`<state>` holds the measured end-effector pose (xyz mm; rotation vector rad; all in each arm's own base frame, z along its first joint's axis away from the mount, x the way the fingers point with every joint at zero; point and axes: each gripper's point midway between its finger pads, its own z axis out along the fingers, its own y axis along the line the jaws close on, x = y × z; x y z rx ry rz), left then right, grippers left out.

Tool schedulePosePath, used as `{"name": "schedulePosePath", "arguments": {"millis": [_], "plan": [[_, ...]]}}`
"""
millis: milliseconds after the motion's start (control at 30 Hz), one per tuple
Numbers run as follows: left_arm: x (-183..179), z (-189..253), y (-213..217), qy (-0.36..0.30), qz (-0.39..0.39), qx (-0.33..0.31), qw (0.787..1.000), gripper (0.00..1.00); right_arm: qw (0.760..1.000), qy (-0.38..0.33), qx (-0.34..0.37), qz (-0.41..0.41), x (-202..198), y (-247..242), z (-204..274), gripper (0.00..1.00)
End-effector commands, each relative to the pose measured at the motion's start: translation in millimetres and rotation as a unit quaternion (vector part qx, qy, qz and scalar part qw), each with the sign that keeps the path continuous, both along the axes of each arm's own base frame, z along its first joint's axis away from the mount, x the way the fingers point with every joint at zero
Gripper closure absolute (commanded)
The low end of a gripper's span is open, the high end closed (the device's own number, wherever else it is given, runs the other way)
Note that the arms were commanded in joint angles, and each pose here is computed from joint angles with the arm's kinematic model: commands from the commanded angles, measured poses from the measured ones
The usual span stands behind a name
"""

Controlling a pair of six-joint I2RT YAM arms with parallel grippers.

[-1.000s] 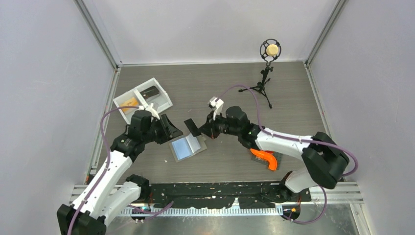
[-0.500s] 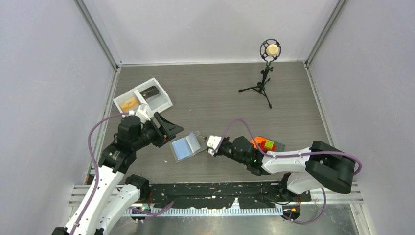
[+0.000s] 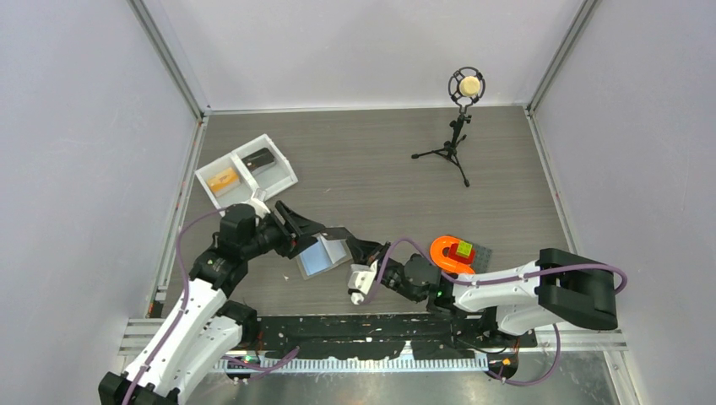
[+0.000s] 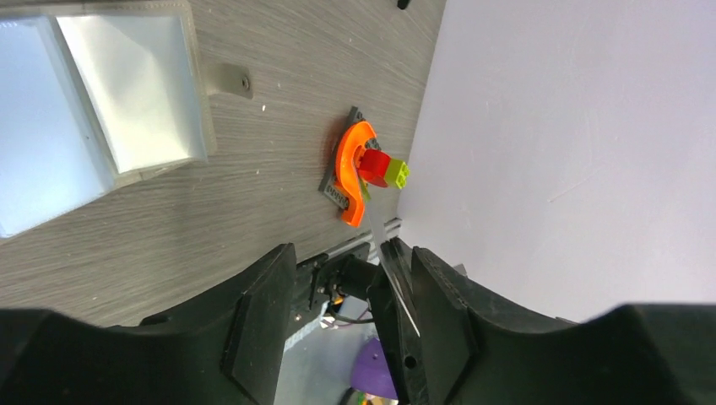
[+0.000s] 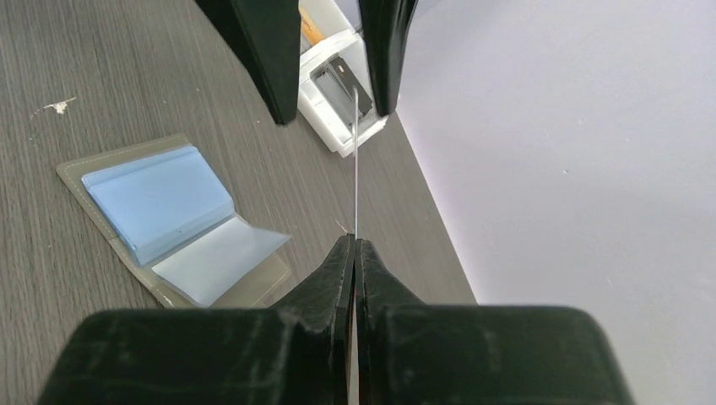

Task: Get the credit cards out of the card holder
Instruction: Place the credit card in the storage box.

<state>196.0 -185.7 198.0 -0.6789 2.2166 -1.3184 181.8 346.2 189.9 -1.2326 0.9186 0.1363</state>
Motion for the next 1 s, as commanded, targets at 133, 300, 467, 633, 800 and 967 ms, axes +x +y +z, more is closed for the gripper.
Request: {"name": "schedulePosePath", "arguments": {"millis": [133, 300, 467, 633, 800, 967], "plan": [[5, 12, -17, -0.018, -0.023, -0.079, 0.996, 0.69, 0.999, -0.042, 0.015, -0.019, 1, 13, 30, 0.95], [6, 8, -13, -0.038, -0.024, -0.054, 0.998, 1.00, 0.999, -0.026, 0.010, -0.024, 3, 13, 20, 0.92], [12, -2, -11, -0.078, -0.056, 0.000, 0.995, 1.00, 0.998, 0.017, 0.062, -0.025, -2, 0, 16, 0.54], [17, -8, -5, -0.151, -0.088, 0.069, 0.982, 1.00, 0.989, 0.116, 0.088, -0.005, -12, -5, 16, 0.49], [21, 1, 2, -0.236, -0.087, 0.105, 0.962, 1.00, 0.967, 0.226, 0.113, 0.029, -20, -10, 28, 0.48], [18, 13, 0, -0.289, -0.102, 0.107, 0.946, 1.00, 0.925, 0.335, 0.167, 0.056, -6, -13, 51, 0.49]]}}
